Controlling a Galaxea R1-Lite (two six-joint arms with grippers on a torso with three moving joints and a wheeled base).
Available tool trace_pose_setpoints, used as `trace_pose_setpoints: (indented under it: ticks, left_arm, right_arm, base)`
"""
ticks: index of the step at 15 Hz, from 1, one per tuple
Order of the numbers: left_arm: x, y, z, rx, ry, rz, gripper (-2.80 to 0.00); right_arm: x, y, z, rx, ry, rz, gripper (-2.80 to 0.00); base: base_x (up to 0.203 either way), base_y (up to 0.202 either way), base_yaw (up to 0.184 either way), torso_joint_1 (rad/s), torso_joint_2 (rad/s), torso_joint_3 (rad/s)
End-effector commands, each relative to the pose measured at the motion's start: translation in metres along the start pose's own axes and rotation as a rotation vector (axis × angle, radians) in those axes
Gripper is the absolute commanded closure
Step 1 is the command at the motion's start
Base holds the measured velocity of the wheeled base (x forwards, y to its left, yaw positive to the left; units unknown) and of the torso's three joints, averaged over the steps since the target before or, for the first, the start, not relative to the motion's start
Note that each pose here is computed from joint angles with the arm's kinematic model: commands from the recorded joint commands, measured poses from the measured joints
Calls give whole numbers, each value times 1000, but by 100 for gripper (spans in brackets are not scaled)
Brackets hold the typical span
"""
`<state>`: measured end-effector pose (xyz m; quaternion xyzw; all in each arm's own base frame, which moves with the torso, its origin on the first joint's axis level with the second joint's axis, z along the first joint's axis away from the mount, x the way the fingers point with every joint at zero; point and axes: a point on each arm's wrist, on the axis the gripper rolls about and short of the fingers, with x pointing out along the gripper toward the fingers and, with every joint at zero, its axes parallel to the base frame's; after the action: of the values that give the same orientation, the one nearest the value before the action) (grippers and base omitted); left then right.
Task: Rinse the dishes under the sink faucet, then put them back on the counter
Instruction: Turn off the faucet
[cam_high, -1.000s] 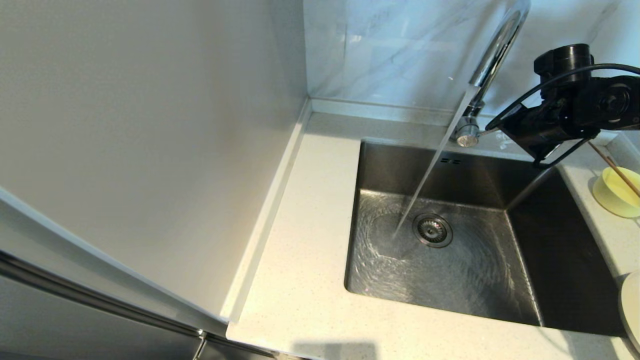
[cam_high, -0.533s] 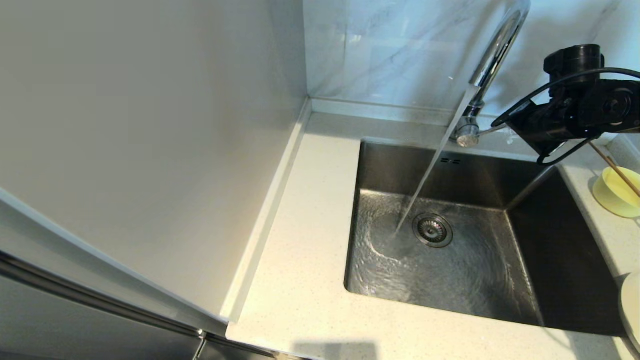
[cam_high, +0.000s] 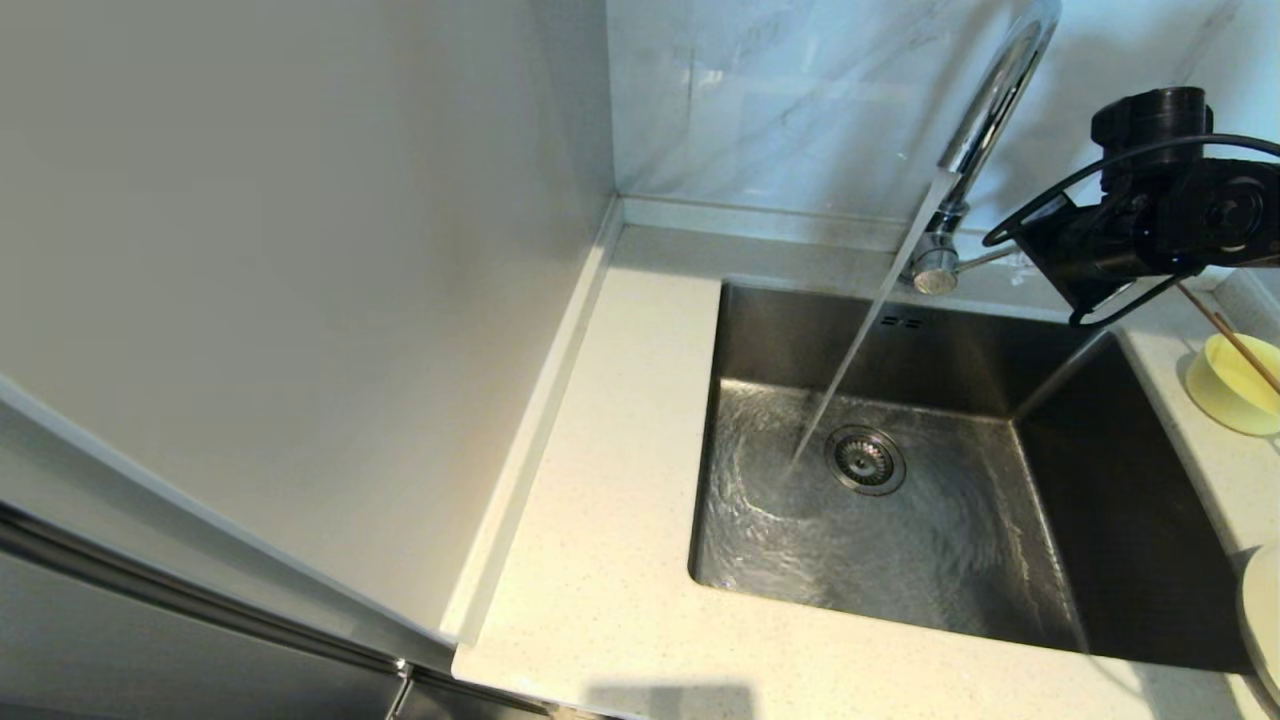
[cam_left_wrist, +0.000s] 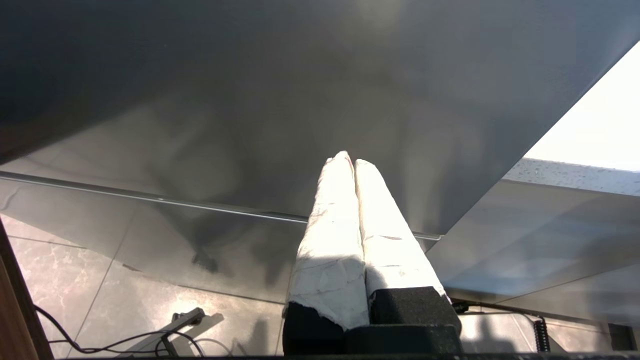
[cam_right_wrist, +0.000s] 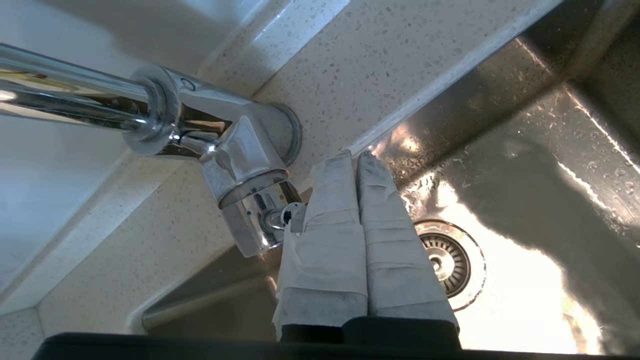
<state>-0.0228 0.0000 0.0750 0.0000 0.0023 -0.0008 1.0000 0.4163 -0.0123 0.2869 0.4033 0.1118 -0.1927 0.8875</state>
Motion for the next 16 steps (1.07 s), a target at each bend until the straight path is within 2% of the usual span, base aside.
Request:
trace_pose_setpoints:
  ticks: [1, 3, 5, 9, 16]
  left_arm:
    - [0, 0, 0, 0, 0, 0, 0]
    - [0, 0, 0, 0, 0, 0, 0]
    - [0, 0, 0, 0, 0, 0, 0]
    - [0, 0, 0, 0, 0, 0, 0]
    - [0, 0, 0, 0, 0, 0, 0]
  right_arm:
    - [-3, 2, 3, 9, -15, 16, 0]
    - [-3, 10, 5, 18, -54, 73, 0]
    - [-5, 14, -1, 13, -46, 88, 0]
    - [5, 22, -16, 12, -78, 100, 0]
    - [2, 23, -13, 15, -91, 102, 0]
  base:
    - [0, 0, 0, 0, 0, 0]
    - [0, 0, 0, 0, 0, 0]
    - [0, 0, 0, 0, 0, 0]
    - [0, 0, 0, 0, 0, 0]
    - [0, 0, 0, 0, 0, 0]
